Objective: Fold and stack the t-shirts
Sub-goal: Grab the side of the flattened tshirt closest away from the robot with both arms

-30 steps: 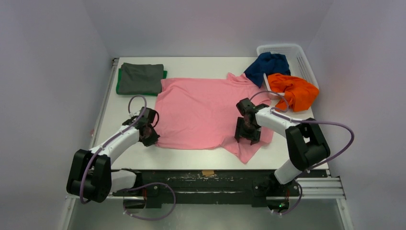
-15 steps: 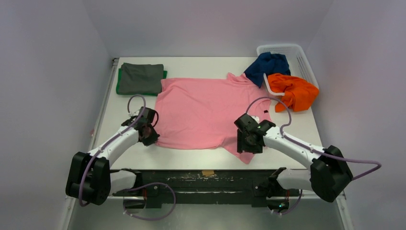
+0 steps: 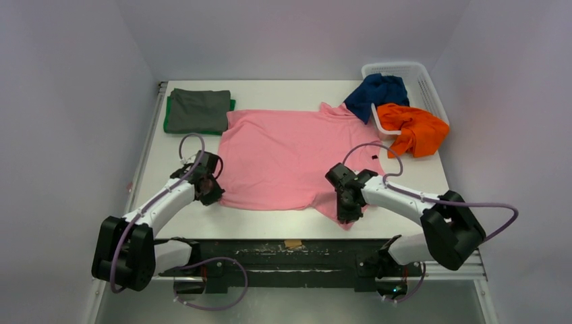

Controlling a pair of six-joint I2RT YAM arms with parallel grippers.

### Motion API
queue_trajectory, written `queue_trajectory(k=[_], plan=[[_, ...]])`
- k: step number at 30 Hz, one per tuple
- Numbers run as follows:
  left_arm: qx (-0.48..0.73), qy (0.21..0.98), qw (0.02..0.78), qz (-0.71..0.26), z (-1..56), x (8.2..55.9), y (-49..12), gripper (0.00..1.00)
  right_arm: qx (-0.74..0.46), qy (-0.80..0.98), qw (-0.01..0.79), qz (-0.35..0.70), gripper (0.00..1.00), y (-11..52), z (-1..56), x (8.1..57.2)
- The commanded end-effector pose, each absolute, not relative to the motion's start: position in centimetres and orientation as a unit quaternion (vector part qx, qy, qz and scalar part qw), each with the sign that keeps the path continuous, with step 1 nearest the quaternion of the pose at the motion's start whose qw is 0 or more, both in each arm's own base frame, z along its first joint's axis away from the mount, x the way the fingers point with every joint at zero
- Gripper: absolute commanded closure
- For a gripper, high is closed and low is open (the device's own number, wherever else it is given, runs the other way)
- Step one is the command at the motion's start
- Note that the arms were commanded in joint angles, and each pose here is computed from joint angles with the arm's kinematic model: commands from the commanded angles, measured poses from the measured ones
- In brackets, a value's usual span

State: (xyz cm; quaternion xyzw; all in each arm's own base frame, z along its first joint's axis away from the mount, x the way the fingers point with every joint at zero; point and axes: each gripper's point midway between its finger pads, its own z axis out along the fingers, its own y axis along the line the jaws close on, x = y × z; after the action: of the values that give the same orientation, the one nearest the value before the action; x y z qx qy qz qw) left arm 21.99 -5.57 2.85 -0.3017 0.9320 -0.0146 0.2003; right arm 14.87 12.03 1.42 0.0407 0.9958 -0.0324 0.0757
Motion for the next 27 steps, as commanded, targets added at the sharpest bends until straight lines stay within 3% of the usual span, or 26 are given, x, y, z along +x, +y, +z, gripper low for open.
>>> queue_trajectory(k=[1, 2, 20, 27], plan=[[-0.299, 0.928, 0.221, -0.019, 3.7, 22.4, -5.5, 1.00, 0.053, 0.996, 0.067, -0.006, 0.88, 11.8, 0.0, 13.1], [-0.299, 0.928, 0.222, -0.019, 3.8, 22.3, -5.5, 1.00, 0.052, 0.996, 0.068, 0.004, 1.00, 12.0, 0.1, 12.9], [-0.326, 0.921, 0.210, -0.042, 5.9, 14.9, -4.4, 1.00, 0.073, 0.993, 0.073, 0.049, 1.00, 8.7, 7.5, 6.8], [-0.325, 0.919, 0.217, -0.058, 6.2, 15.1, -4.8, 1.00, 0.077, 0.989, 0.096, 0.079, 1.00, 9.1, 8.9, 6.9]])
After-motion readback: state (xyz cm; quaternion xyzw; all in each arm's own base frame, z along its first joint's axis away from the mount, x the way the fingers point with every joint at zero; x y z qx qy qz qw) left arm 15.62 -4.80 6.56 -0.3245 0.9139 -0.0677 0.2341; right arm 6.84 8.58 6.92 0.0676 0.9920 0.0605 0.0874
